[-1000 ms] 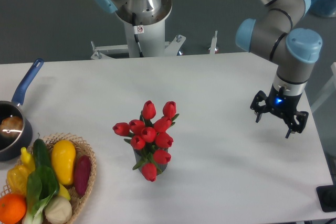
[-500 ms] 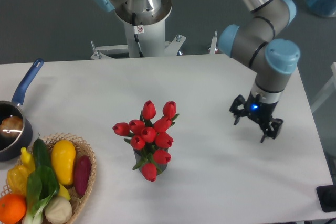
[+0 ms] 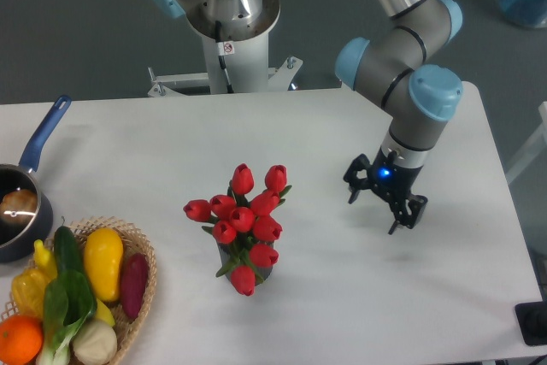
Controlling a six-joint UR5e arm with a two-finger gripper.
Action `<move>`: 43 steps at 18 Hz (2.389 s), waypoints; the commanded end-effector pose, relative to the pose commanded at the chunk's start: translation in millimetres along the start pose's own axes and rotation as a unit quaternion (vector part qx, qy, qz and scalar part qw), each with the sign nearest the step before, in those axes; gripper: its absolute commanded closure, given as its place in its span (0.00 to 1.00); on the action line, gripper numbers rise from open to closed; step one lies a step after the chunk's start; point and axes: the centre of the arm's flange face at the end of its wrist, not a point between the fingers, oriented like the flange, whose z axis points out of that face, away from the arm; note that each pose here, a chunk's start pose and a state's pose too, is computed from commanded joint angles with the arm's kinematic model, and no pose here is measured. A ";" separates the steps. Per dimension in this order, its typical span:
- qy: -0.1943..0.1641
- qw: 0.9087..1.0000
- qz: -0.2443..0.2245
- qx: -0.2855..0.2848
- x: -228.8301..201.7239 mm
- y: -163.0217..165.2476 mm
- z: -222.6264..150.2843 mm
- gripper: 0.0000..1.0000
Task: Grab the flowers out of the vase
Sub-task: 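Move the open gripper toward the red tulip bouquet in the grey vase, then lower the gripper around the tulip stems and close on them, then lift the gripped tulips up out of the grey vase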
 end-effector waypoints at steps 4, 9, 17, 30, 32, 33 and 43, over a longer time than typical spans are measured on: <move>0.008 0.998 0.006 0.069 14.4 -23.2 -2.6 0.00; 0.027 0.987 -0.005 0.158 30.3 -36.9 1.1 0.00; 0.065 0.971 -0.032 0.226 43.2 -54.5 3.2 0.00; 0.107 0.952 -0.059 0.281 59.8 -103.4 11.2 0.00; 0.110 0.950 -0.057 0.285 61.9 -107.4 13.2 0.00; 0.110 0.950 -0.056 0.286 61.9 -107.6 13.0 0.11; 0.110 0.942 -0.059 0.311 59.4 -108.6 9.4 0.82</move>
